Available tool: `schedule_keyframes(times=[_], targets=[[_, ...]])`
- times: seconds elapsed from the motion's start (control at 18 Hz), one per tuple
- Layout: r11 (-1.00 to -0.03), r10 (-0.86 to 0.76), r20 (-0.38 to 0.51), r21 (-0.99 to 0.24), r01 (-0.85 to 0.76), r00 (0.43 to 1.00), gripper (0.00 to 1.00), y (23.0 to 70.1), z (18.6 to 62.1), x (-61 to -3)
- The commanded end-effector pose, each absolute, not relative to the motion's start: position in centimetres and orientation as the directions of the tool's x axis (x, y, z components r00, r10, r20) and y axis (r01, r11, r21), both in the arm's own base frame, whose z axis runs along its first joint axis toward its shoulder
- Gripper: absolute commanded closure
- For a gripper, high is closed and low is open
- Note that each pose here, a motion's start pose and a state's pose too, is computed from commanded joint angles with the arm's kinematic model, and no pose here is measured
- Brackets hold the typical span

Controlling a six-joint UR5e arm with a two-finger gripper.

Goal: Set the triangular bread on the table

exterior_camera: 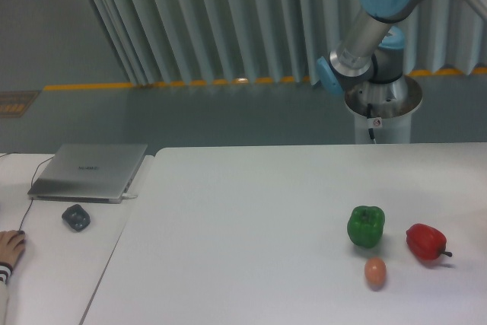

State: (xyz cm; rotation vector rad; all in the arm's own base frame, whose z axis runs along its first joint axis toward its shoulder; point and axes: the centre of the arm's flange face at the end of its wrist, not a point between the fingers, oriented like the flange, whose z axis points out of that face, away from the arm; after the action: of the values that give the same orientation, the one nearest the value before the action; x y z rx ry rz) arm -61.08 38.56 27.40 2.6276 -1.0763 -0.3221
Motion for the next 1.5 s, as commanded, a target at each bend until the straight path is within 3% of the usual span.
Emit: schedule_keyframes(times=[0.44,0.56,0.61,0.67,0.83,1.5], targets=[[-0.677,-0.715,-0.091,0.34,-0.653,0.693,0.0,38.8,27.2,-60.7],[-0.674,-0.716,-0.092,0.346,-0.652,0.692,0.33,39.0,27.7,-60.6],[-0.674,-0.716,-0.091,0.349,-0.651,0.692,0.44,38.9,27.9,-60.6],[-0.673,-0.717,-0.092,0.35,-0.652,0.691,0.47,38.9,28.0,-60.6],[-0.668,-0.719,-0.081,0.352,-0.655,0.69,0.72,38.9,28.7,-60.3],[-0.659,-0.726,-0.033,0.323,-0.68,0.687,0.78,39.0,32.9,-59.0]])
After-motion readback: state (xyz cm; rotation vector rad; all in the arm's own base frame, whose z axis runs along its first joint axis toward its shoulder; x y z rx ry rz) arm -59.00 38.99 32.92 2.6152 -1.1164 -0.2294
